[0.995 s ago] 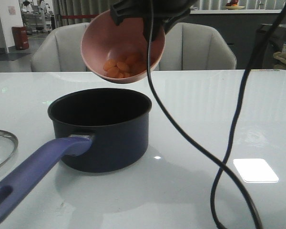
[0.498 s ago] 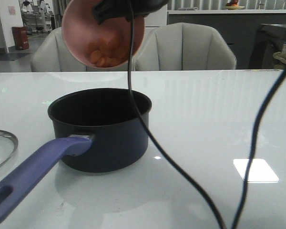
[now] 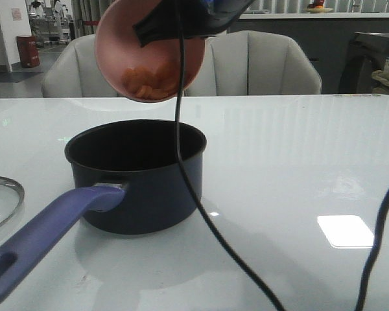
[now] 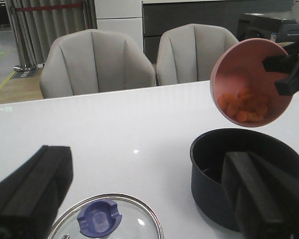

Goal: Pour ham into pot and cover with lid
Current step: 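Tilt the pink bowl with the right gripper to pour ham into pot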

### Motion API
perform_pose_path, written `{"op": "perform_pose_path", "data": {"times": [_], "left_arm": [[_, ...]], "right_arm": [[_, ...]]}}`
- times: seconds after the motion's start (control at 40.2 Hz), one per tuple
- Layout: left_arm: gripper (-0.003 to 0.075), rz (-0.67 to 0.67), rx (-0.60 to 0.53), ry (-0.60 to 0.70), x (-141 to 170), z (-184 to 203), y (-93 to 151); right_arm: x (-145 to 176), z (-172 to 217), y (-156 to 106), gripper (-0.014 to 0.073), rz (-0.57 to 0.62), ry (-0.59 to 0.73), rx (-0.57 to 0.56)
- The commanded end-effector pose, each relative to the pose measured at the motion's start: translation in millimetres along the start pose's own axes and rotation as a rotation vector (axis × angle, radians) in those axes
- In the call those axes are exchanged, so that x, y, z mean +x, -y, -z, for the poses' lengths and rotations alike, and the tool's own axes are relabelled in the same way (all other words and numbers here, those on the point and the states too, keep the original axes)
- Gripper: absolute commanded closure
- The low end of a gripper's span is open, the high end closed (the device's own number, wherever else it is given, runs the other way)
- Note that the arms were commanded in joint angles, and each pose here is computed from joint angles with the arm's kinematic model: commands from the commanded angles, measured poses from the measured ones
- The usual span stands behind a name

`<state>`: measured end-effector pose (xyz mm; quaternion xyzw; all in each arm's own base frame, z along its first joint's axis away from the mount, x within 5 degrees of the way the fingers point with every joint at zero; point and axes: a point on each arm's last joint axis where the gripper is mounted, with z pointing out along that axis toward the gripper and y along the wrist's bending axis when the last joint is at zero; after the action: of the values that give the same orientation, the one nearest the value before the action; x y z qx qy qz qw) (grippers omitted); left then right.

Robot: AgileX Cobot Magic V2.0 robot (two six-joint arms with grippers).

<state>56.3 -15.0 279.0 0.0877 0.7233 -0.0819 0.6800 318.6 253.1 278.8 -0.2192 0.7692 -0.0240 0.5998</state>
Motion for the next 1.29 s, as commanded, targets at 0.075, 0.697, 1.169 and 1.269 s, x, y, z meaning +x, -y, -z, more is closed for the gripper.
{"op": "perform_pose_path", "data": {"times": [0.075,0.697,1.169,1.269], "left_arm": [[0.0073,0.002,-0.001,0.093,-15.2,1.3,-0.3],[0.0073,0.002,-0.001,0.093,-15.2,1.3,-0.3],[0.0073,0.002,-0.001,0.093,-15.2,1.3,-0.3],[0.0073,0.002,-0.001,0.093,-15.2,1.3,-0.3]], "right_arm": [[-45.2,32.9,12.6,0.0453,-0.002,0.160,0.026],[-46.3,34.1,12.8,0.0453,-0.021,0.163,0.018],[-44.2,25.5,26.2,0.0453,-0.028,0.026,-0.048],[-44.1,23.8,28.3,0.0453,-0.028,0.000,-0.086]]}}
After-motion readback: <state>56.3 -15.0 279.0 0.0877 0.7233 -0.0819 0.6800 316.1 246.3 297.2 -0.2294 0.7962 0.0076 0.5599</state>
